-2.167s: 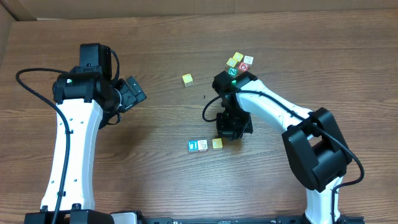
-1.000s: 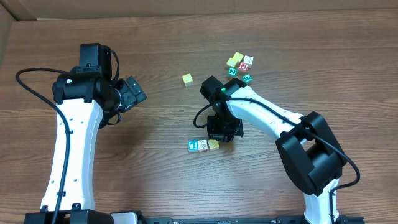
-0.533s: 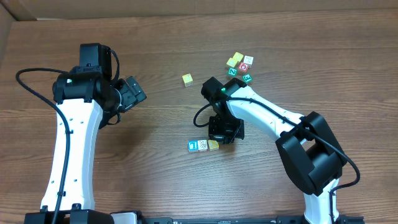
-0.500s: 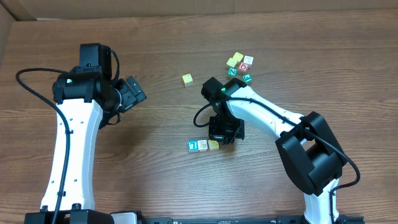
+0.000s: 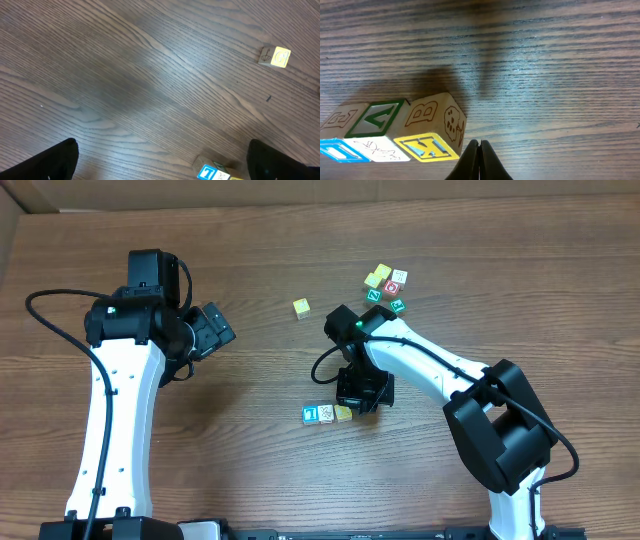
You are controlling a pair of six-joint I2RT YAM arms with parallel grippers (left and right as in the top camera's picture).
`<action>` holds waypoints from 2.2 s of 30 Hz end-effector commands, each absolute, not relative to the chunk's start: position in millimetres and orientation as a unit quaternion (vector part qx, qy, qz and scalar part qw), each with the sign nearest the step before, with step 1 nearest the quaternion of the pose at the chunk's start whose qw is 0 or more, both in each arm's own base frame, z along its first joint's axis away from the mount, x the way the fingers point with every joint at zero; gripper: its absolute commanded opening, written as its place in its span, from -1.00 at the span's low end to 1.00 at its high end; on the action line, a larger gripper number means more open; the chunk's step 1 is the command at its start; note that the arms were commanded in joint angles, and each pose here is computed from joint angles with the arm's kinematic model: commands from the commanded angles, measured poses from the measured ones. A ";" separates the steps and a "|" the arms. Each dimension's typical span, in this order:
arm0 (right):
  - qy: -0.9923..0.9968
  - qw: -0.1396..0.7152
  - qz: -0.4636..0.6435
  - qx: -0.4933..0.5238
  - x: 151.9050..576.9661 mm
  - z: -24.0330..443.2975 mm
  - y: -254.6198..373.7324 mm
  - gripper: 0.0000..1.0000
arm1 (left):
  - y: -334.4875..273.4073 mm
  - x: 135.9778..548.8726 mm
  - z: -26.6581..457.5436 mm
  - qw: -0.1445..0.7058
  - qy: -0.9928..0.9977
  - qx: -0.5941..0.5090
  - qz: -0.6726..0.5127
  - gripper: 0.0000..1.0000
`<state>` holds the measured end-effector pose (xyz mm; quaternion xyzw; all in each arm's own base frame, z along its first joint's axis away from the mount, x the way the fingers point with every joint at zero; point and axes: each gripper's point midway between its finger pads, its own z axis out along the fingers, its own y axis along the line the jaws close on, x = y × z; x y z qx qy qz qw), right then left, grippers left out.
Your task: Flip 3 blocks
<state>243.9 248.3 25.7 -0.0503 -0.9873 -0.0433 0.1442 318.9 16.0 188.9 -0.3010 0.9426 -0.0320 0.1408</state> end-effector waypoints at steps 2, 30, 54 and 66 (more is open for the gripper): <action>-0.989 0.132 -0.049 -0.052 245.0 32.7 250.3 -0.92 | 17.1 320.8 188.8 0.141 0.943 -0.300 -0.031 0.99; -0.989 0.126 -0.056 -0.050 239.6 32.1 264.4 -0.90 | 17.1 320.8 188.8 0.141 0.943 -0.300 -0.031 0.99; -0.997 0.059 -0.039 -0.005 265.1 26.9 259.9 -0.85 | 17.1 320.8 188.8 0.141 0.943 -0.300 -0.031 0.99; -0.996 0.069 -0.058 -0.005 262.6 28.0 267.1 -0.85 | 17.1 320.8 188.8 0.141 0.943 -0.300 -0.031 0.99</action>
